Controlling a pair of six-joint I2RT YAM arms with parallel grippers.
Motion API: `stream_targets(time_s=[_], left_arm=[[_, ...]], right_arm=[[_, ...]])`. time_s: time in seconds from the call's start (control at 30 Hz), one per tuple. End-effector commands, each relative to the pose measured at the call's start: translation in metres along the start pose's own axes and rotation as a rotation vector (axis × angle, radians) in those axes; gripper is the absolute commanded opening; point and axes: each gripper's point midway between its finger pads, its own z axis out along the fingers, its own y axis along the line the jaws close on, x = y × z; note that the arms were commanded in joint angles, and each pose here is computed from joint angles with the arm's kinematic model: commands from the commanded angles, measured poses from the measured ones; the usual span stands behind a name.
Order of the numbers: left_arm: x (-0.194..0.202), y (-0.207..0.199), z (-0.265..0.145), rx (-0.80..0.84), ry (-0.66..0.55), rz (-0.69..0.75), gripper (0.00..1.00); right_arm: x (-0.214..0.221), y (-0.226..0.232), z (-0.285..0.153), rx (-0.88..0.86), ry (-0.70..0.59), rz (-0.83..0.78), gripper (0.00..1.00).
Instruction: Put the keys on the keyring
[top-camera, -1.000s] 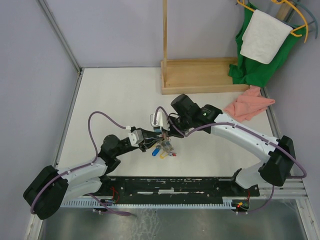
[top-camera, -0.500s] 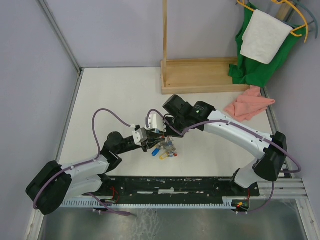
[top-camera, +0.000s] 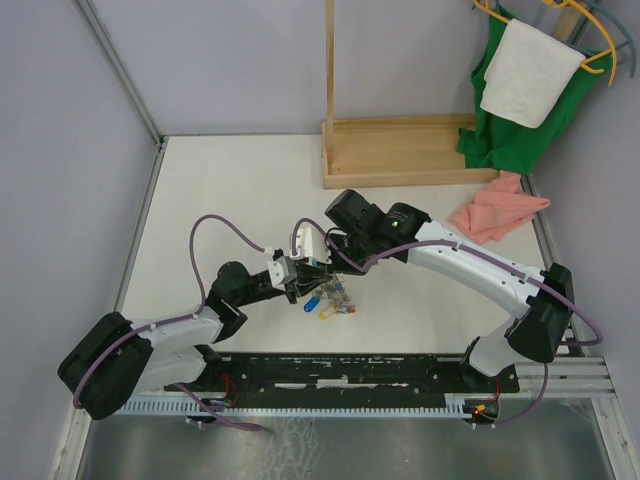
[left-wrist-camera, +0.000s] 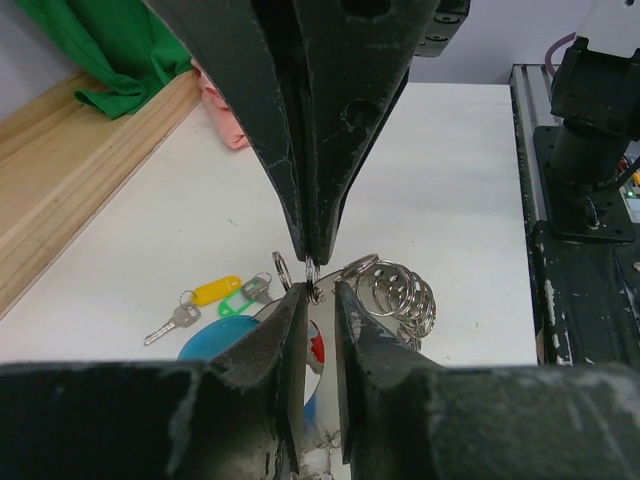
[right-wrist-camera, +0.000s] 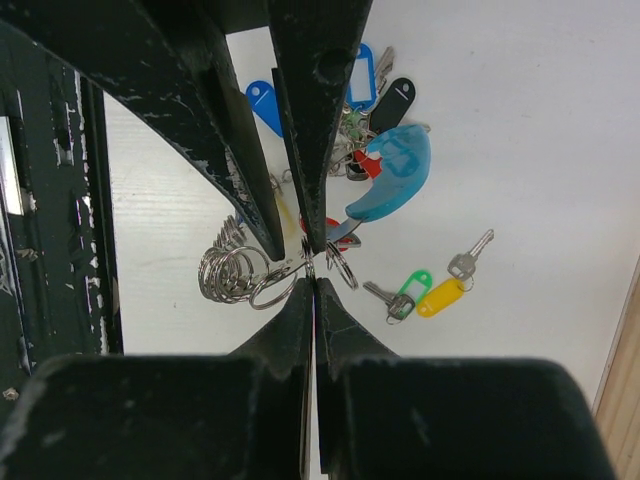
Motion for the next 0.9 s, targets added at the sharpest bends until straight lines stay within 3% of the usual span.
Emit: stream_targets(time_s=[0.0, 0.17, 0.4, 0.57, 0.63, 0.87], left_arm=[[-0.03, 0.007, 0.009, -0.004, -0.091, 0.036, 0.21], [-0.028, 0.01, 0.01, -0.018, -0.084, 0.024, 0.03], [-0.032, 0.013, -0.001, -0.08, -0.148, 0.039, 0.03], [-0.037, 0.011, -0.004, -0.083, -0.181, 0.041, 0.03], [-0.041, 0.008, -0.006, -0.077, -0.212, 0.047, 0.03], [-0.041, 0.006, -0.005, -0.062, -0.221, 0.047, 0.03]], right_arm=[[-0.024, -0.008, -0.006, 0.035, -0.089, -0.022, 0.01], [-0.027, -0.007, -0.005, 0.035, -0.119, -0.024, 0.02], [-0.01, -0.013, -0.018, 0.07, -0.191, 0.024, 0.27], [-0.005, -0.014, -0.028, 0.073, -0.37, 0.037, 0.38], [-0.012, -0.014, -0.036, 0.088, -0.525, 0.001, 0.36], [-0.012, -0.007, -0.021, 0.012, -0.562, 0.011, 0.32]])
